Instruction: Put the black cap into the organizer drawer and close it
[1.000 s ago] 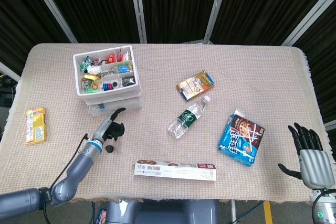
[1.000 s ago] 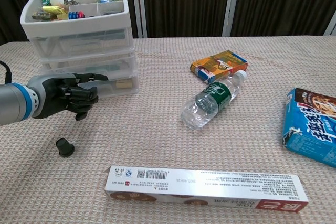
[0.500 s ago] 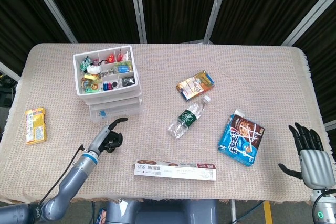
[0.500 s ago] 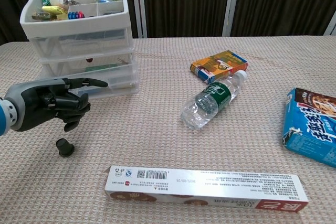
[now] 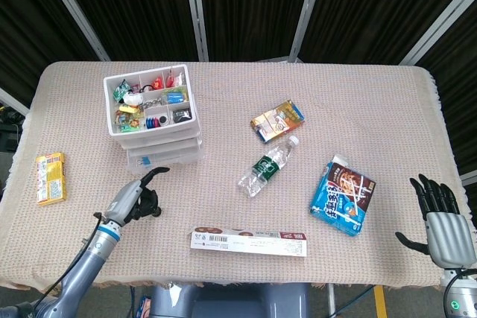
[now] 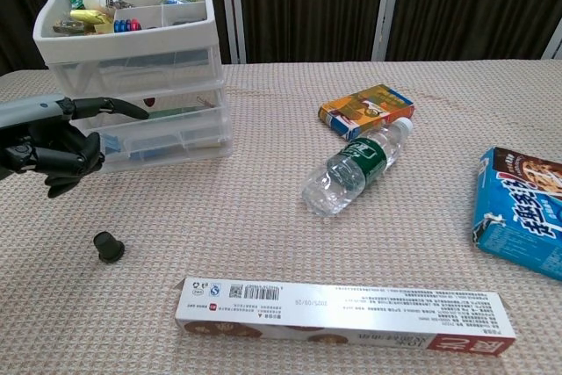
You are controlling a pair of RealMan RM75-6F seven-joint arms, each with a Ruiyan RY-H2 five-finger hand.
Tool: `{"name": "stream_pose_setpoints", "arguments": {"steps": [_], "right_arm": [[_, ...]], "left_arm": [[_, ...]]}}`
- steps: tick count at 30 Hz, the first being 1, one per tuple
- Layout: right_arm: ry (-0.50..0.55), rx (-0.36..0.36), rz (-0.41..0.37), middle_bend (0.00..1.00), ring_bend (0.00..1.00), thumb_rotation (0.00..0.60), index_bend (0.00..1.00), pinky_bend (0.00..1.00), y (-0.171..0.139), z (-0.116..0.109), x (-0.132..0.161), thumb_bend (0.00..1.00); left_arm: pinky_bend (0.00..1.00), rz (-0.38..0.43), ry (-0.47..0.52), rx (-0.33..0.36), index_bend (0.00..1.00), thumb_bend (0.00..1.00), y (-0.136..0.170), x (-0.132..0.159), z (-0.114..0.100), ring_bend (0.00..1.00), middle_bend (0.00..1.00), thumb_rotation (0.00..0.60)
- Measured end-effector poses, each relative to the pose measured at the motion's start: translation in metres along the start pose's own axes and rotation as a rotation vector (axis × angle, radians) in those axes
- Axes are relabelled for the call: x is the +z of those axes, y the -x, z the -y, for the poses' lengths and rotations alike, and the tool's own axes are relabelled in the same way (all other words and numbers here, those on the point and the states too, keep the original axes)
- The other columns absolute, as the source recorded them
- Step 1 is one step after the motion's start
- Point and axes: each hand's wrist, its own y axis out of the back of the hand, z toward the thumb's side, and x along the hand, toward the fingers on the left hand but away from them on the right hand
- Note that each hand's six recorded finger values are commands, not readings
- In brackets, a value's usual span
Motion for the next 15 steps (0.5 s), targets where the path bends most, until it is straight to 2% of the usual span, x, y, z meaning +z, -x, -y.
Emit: {"name": "stream_pose_setpoints", "arguments": {"steps": [5,9,12,15], "right_arm": [[0.001,0.002,0.001,0.00,0.00,0.600,0.05,0.00,0.000,0.000,0.000,0.01],[0.000,0.002,0.002,0.00,0.00,0.600,0.05,0.00,0.000,0.000,0.000,0.01],[0.000,0.003,0.002,0.00,0.00,0.600,0.05,0.00,0.000,0.000,0.000,0.01],[0.001,0.004,0.004,0.00,0.00,0.600,0.05,0.00,0.000,0.000,0.000,0.01]], "left_arm": [[0.78,-0.030,-0.216,0.049,0.15,0.83,-0.002,-0.001,-0.017,0.86,0.98,0.600],[0.78,-0.108,-0.366,0.081,0.15,0.83,-0.007,-0.008,-0.031,0.86,0.98,0.600],[0.78,-0.165,-0.420,0.100,0.15,0.83,-0.011,-0.014,-0.039,0.86,0.98,0.600],[0.78,-0.187,-0.452,0.111,0.15,0.83,-0.014,-0.017,-0.043,0.86,0.98,0.600]]}}
